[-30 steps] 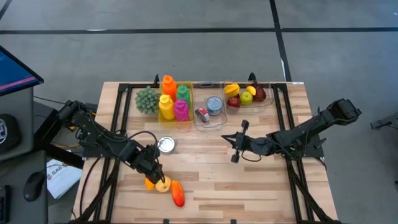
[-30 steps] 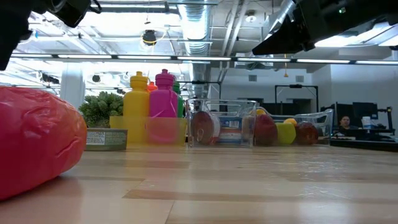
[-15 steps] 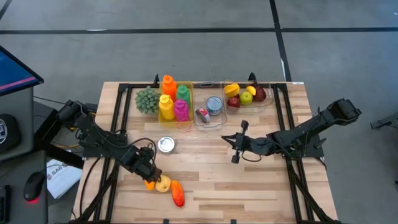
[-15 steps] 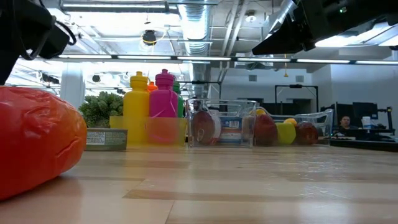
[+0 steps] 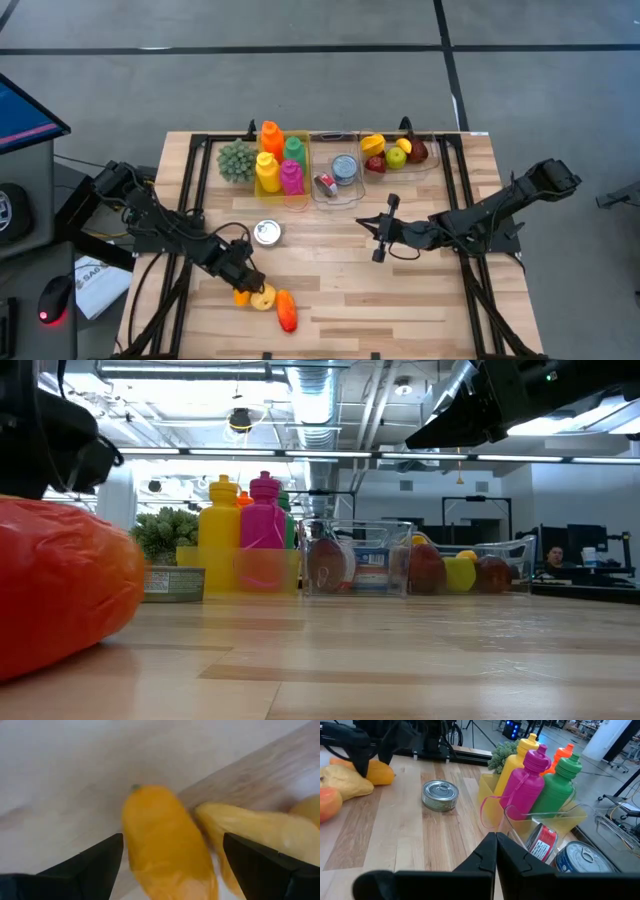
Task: Pick & Place Food Item
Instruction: Put the yellow mango into the right transparent bin
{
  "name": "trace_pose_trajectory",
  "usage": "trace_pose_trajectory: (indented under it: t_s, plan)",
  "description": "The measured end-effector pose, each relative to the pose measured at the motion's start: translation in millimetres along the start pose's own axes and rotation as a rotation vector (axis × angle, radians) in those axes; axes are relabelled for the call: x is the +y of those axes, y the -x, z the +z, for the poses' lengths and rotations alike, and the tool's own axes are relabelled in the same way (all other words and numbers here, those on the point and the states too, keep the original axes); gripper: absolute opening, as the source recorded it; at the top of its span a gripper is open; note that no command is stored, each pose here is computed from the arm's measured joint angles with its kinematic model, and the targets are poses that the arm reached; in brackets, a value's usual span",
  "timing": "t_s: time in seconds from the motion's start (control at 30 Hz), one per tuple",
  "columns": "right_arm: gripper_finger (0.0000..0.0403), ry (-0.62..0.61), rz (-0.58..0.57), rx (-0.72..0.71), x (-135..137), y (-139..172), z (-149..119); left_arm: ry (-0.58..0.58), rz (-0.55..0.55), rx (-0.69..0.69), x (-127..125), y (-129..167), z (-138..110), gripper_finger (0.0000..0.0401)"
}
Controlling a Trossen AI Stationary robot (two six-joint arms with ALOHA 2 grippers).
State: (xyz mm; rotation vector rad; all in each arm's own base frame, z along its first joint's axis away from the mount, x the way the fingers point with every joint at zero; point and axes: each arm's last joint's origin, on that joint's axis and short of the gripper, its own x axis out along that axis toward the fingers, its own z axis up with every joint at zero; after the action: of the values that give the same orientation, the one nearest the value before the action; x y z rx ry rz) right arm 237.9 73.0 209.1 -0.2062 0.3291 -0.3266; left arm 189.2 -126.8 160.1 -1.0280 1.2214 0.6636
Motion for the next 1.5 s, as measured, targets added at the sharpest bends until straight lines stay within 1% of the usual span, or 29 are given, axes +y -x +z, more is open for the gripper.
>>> trace_pose_trajectory:
  t_s: [0.07, 0.13, 0.27, 0.37, 0.5, 0.67, 0.77, 0.83, 0.93, 1.0, 1.1, 1.2, 1.27, 1.37, 1.43, 1.5]
  plan:
    - [0.0003, -0.001, 0.000, 0.000, 0, 0, 0, 0.002, -0.045, 0.006, 2, -7, 0, 0.0334]
    - [0.0003, -0.003, 0.000, 0.000, 0, 0, 0, 0.003, -0.060, 0.021, 7, -13, 0, 0.0333]
    - [0.0003, -0.003, 0.000, 0.000, 0, 0, 0, 0.021, -0.045, 0.069, 16, -20, -1, 0.0319]
    - [0.0003, -0.003, -0.001, 0.000, 0, 0, 0, 0.015, -0.034, 0.073, 20, -22, 0, 0.0298]
    - [0.0003, -0.003, -0.001, 0.000, 0, 0, 0, -0.053, -0.030, 0.076, 21, -23, 0, 0.0258]
    - [0.0003, -0.004, -0.001, 0.000, 0, 0, 0, -0.125, -0.059, 0.040, 23, -16, 1, 0.0212]
    - [0.0003, -0.004, -0.001, 0.000, 0, 0, 0, -0.168, -0.122, -0.009, 21, -5, 3, 0.0208]
    - [0.0003, -0.004, -0.001, 0.000, 0, 0, 0, -0.194, -0.174, -0.051, 21, 5, 5, 0.0218]
    - [0.0003, -0.006, -0.002, -0.003, 0, 0, 0, -0.199, -0.283, -0.140, 19, 22, 9, 0.0236]
    - [0.0003, -0.011, -0.002, -0.009, 0, 0, 1, -0.208, -0.378, -0.223, 16, 35, 13, 0.0239]
    - [0.0003, -0.021, -0.003, -0.020, 0, 0, 3, -0.250, -0.527, -0.394, 9, 54, 20, 0.0228]
    - [0.0003, -0.030, -0.009, -0.028, -2, -1, 4, -0.346, -0.638, -0.575, -1, 70, 27, 0.0212]
    - [0.0003, -0.040, -0.016, -0.037, -3, -2, 5, -0.428, -0.681, -0.700, -9, 79, 32, 0.0208]
    - [0.0003, -0.068, -0.031, -0.061, -7, -4, 8, -0.563, -0.708, -0.878, -20, 88, 40, 0.0213]
    - [0.0003, -0.086, -0.041, -0.078, -9, -5, 10, -0.643, -0.692, -0.984, -26, 91, 47, 0.0222]
    - [0.0003, -0.111, -0.051, -0.103, -11, -7, 13, -0.696, -0.679, -1.087, -32, 94, 54, 0.0227]
